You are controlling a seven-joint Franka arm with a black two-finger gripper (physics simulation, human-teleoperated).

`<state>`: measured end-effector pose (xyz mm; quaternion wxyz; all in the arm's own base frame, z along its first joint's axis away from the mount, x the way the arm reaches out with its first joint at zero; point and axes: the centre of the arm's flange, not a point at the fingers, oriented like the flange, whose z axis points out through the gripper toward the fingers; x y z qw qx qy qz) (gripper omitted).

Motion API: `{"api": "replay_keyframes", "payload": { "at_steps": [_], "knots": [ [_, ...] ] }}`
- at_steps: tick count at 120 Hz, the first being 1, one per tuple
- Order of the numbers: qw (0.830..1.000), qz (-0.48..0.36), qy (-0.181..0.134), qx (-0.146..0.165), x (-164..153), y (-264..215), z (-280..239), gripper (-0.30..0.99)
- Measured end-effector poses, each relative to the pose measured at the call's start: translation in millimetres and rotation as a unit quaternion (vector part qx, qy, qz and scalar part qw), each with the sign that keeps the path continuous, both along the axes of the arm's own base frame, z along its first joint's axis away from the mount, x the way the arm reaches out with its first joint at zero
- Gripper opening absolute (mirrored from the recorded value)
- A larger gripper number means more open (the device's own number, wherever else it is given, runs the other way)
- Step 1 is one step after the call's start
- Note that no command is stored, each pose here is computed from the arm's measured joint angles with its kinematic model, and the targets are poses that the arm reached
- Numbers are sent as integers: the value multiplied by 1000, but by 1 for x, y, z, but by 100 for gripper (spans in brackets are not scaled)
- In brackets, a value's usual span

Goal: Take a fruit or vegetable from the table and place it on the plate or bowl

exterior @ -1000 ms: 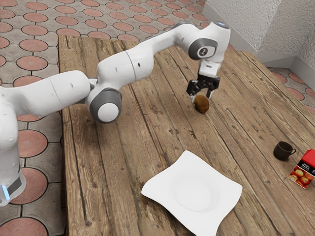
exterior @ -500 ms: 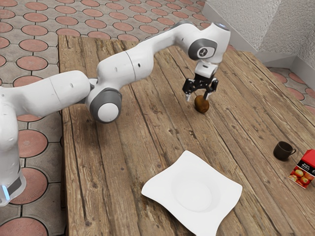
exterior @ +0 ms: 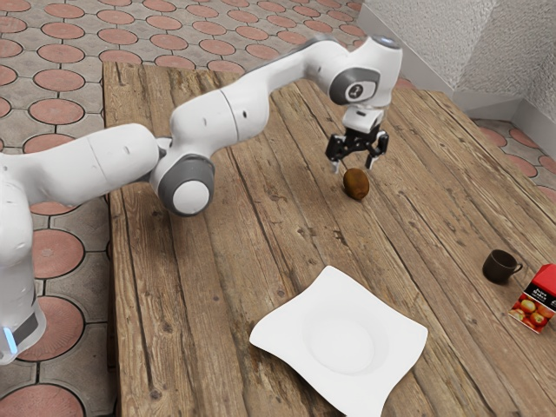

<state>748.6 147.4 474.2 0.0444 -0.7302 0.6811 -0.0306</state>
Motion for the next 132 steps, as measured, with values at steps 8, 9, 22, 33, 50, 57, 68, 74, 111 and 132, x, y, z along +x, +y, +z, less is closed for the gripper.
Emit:
{"api": "replay_keyframes", "payload": {
  "at_steps": [8, 9, 22, 33, 50, 57, 68, 74, 111, 132],
  "knots": [
    [1000, -3, -3, 1, 2, 0, -2, 69],
    [1000, -4, -3, 1, 2, 0, -3, 69],
    [1000, -9, -3, 0, 5, -1, -11, 69],
    [1000, -15, -1, 0, 7, -5, -18, 69],
    [1000, -21, -4, 0, 11, -10, -22, 69],
    [1000, -22, -4, 0, 11, -9, -24, 69],
    [1000, -23, -2, 0, 12, -7, -29, 69],
    [1000, -22, 0, 0, 12, -5, -32, 69],
    [1000, -25, -4, 3, 13, -4, -32, 69],
    [1000, -27, -8, 5, 13, -4, -29, 69]
  ]
}}
